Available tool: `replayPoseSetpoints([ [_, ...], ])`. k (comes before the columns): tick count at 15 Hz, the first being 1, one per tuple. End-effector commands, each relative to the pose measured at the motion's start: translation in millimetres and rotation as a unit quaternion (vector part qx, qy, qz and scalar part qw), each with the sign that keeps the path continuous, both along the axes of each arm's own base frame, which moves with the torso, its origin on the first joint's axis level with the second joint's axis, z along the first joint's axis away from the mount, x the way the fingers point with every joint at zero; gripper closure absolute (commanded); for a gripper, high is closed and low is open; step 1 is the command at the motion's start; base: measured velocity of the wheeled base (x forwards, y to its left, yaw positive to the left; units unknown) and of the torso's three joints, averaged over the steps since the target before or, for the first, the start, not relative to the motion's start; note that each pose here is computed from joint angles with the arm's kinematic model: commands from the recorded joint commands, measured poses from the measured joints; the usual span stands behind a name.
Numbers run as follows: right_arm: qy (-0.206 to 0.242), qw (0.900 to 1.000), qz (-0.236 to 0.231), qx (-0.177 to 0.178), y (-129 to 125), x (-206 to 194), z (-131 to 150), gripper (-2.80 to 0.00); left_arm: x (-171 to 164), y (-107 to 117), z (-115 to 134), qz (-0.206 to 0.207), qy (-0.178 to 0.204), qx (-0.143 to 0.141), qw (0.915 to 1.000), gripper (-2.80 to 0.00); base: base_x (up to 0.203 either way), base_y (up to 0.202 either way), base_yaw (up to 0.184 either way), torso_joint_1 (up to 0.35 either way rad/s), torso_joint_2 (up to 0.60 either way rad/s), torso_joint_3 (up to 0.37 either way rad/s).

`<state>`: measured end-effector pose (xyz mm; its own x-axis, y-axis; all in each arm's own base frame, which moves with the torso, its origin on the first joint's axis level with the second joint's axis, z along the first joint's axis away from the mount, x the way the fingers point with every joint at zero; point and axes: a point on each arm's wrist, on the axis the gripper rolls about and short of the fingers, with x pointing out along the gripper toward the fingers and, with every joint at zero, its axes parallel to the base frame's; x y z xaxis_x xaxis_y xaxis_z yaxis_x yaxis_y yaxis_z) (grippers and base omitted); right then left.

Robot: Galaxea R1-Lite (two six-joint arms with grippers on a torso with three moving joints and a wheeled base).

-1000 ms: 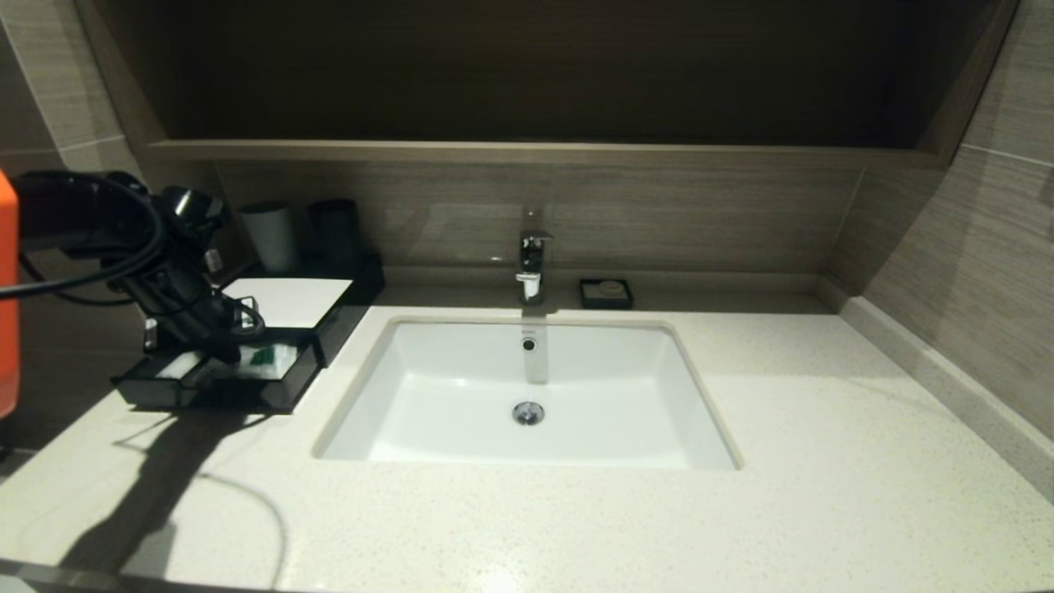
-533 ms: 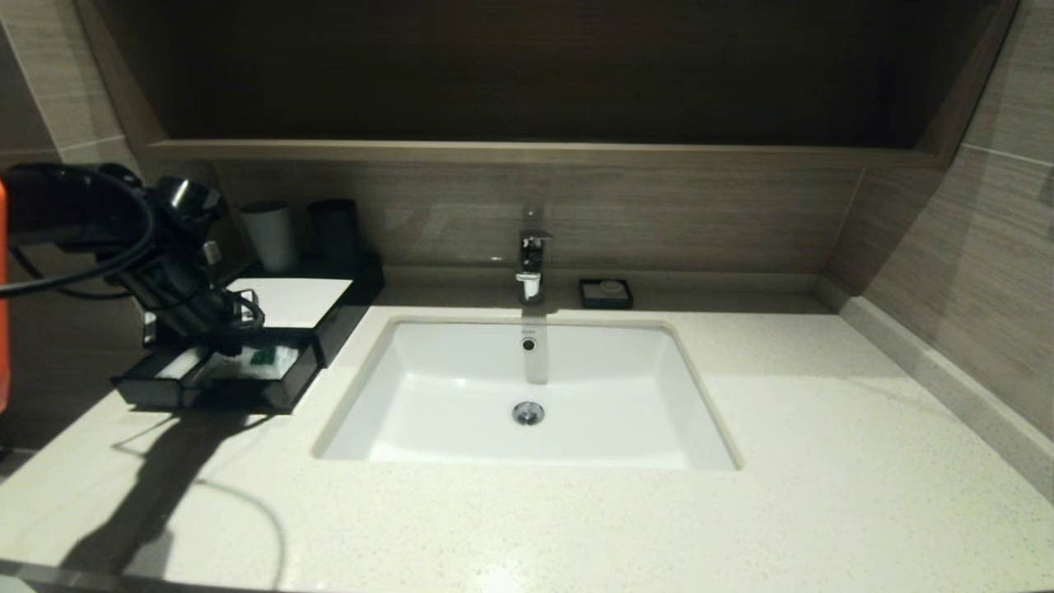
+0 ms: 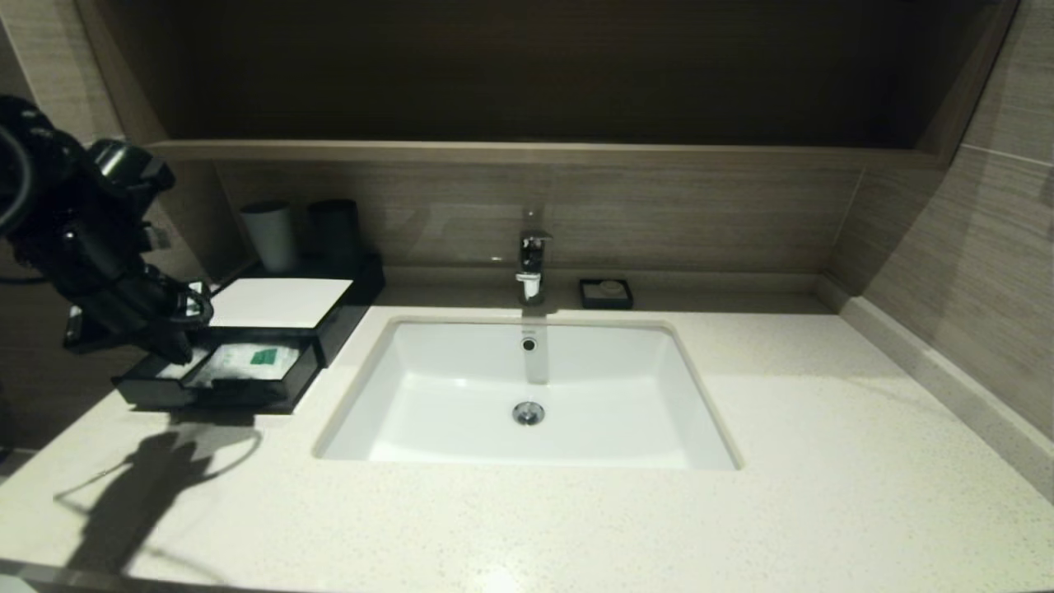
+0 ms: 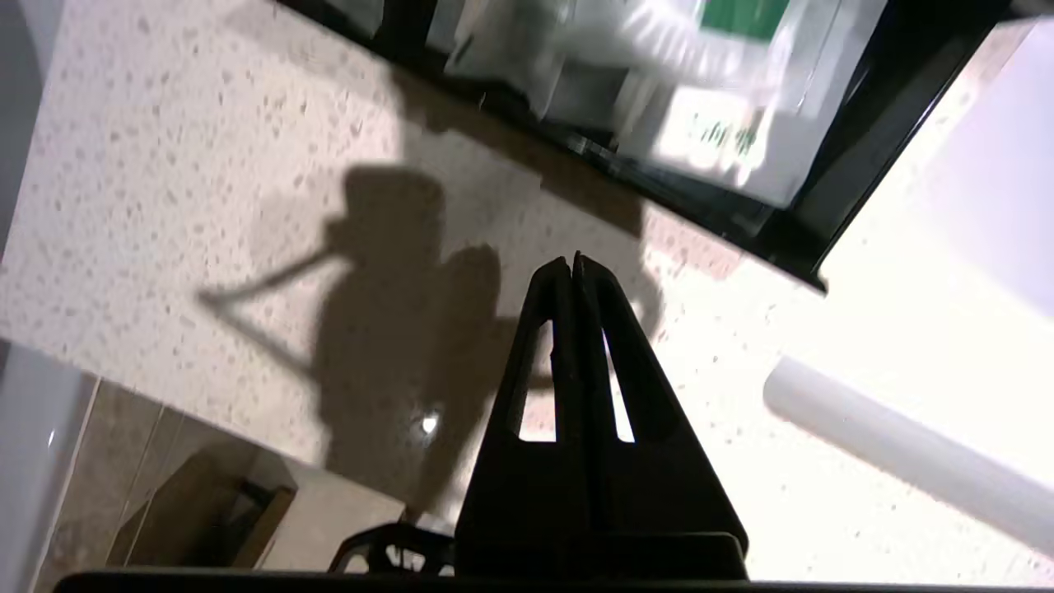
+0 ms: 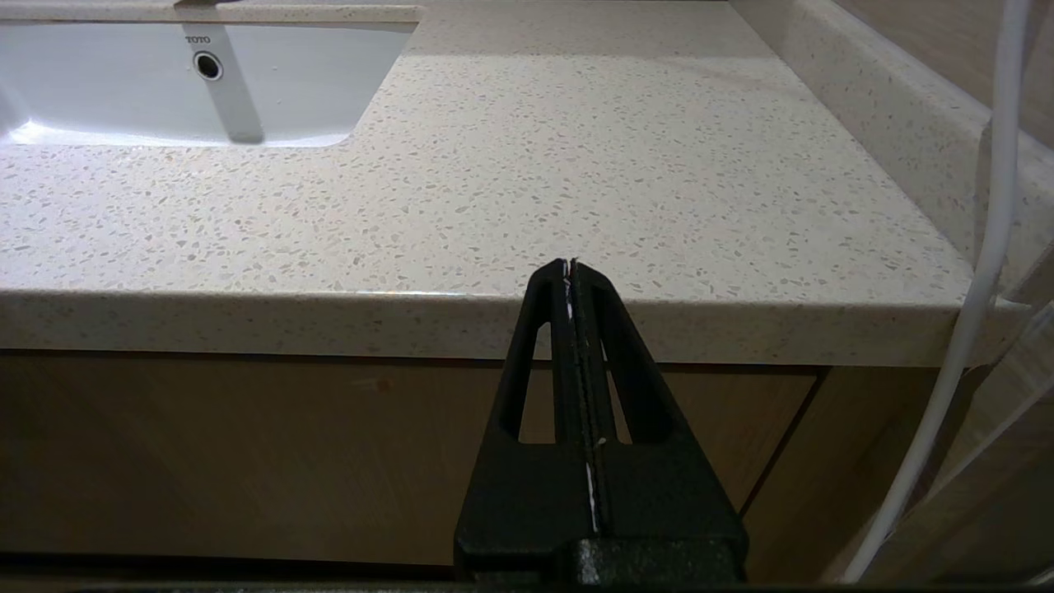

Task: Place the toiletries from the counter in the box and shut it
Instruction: Place the bathroom toiletry into the drawer, then close the drawer

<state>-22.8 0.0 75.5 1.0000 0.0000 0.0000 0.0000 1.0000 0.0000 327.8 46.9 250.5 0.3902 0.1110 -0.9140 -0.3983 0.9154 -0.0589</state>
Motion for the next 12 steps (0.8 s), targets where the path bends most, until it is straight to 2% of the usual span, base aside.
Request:
replayPoseSetpoints([
  [1, 0.000, 1.000, 0.000, 0.000, 0, 0, 0, 0.00, -12, -1, 5, 0.002, 0.005, -0.002, 1.0000, 0.00, 0.000, 0.000, 0.000, 0.000, 0.00, 0.000],
  [7, 0.000, 1.000, 0.000, 0.000, 0, 0, 0, 0.00, -25, -5, -13, -0.003, 0.044, -0.010, 0.9990, 0.00, 0.000, 0.000, 0.000, 0.000, 0.00, 0.000],
  [12, 0.000, 1.000, 0.000, 0.000, 0, 0, 0, 0.00, -18, -11, -29, -0.017, 0.032, -0.021, 0.9991, 0.00, 0.000, 0.000, 0.000, 0.000, 0.00, 0.000],
])
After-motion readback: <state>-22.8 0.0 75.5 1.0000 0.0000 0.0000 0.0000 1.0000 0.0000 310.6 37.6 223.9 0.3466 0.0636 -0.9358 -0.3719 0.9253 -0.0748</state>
